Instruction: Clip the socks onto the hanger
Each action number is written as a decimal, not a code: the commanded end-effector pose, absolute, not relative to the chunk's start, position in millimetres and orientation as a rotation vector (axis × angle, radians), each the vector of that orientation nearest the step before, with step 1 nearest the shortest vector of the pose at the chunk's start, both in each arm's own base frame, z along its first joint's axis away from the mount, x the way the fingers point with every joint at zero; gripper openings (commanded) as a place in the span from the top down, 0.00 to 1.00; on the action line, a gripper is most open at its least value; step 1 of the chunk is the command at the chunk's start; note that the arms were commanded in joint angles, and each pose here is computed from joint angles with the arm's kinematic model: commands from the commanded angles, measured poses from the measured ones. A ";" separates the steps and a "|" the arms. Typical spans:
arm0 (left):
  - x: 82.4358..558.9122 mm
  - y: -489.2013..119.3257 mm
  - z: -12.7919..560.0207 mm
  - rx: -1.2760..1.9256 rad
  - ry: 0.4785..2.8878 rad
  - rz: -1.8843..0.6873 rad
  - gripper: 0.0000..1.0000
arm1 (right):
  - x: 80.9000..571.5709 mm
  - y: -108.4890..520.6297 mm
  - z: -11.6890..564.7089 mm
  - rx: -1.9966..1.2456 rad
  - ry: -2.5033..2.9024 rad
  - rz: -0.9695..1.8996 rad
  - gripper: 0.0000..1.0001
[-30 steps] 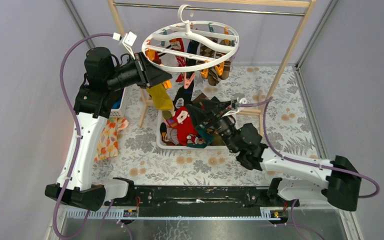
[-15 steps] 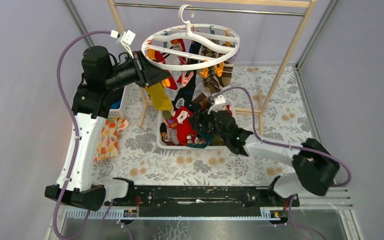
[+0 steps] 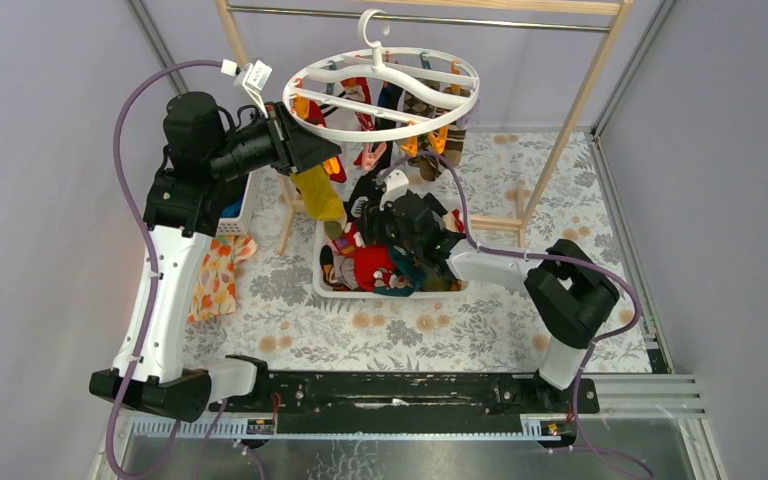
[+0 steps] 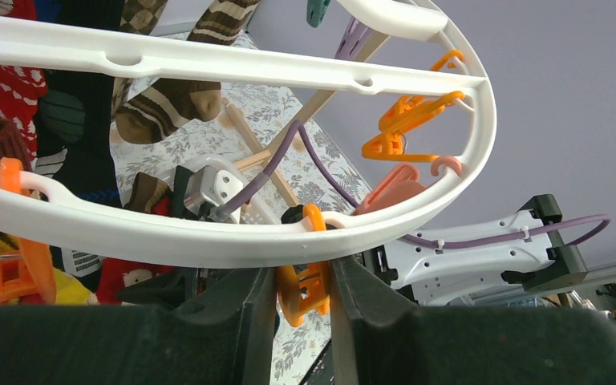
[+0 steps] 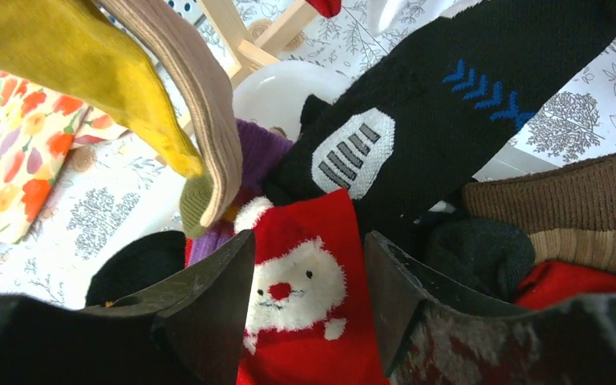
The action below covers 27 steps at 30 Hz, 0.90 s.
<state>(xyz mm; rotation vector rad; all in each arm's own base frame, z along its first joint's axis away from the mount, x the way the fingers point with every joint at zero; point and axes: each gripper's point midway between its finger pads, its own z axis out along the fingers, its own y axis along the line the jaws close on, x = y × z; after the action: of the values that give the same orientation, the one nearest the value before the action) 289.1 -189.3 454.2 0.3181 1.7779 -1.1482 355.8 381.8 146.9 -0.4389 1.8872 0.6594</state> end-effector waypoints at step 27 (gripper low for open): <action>287.9 -187.2 462.7 0.351 1.725 -1.102 1.00 | 234.4 336.0 289.3 -0.404 1.440 1.249 1.00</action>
<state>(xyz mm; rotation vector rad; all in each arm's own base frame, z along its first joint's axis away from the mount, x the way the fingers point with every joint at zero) 290.8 -188.3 453.7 0.3184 1.7751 -1.1343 267.0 337.4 235.2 -0.4381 1.6320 1.0002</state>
